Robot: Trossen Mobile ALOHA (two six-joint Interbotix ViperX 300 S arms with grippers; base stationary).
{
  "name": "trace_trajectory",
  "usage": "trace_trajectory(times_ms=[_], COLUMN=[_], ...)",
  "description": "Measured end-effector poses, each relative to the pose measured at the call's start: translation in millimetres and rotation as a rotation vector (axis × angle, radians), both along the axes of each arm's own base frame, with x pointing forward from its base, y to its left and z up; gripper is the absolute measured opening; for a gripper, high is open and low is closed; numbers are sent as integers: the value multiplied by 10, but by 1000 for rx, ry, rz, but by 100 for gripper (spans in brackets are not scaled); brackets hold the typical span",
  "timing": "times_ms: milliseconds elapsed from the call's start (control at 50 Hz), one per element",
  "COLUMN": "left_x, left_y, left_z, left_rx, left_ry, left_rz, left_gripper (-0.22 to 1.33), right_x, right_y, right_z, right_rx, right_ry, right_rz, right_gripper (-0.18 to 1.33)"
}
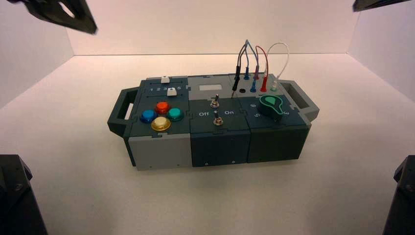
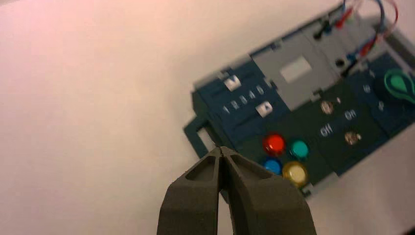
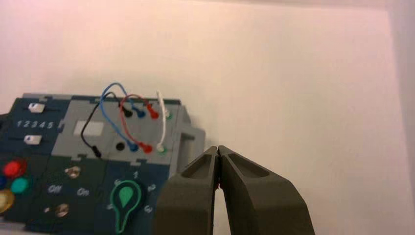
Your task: Move the bottom slider to position 3.
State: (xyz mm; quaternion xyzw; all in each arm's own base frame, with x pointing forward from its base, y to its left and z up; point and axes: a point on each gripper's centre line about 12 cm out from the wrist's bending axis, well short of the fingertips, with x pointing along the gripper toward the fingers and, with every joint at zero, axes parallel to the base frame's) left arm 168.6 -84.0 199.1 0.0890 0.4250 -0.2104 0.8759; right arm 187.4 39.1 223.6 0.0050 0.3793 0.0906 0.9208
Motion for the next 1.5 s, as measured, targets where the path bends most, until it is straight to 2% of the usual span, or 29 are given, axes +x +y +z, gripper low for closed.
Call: trace_trajectory(times_ms=[200,340,380,400,540,680,820,960,1080,1120,1220,1500], left_x=[56,82,83,85,94,100,109,134,137,138,139,140], left_y=[-71,-84,-85,-85,-85,-82,-71,-47,-50,-49,-51,-51], left_z=[-66,-78,-81,-73,-58,-56,-61,-51,-49,-52,-55,-58], left_rx=[24,30,31,31,33,40,43,43,43,45,44,45], left_ry=[57,70,72,68,64,61,61,59,59,60,62,64], left_rz=[-19,-19,-19,-19,-21,-23,-18,-3,-4,-4,-4,-4], left_gripper=[-16,-16,-16,-16,-16,-16,-16,-16,-16,-16,-16,-16], right_x=[68,108,118,136,204,320,412,488,577,613,706,848], right_y=[227,528,568,659,921,1067,1304,1576,1747,1816,1949,2183], right_z=[-56,-49,-39,-32,-53,-103,-208,-359,-460,-567,-687,-916], right_rx=[20,35,35,36,33,50,67,62,74,75,106,142], right_ry=[114,161,163,175,234,287,356,426,470,507,554,627], right_rz=[84,195,209,238,311,316,342,379,383,378,363,349], right_gripper=[-14,-14,-14,-14,-14,-14,-14,-14,-14,-14,-14,-14])
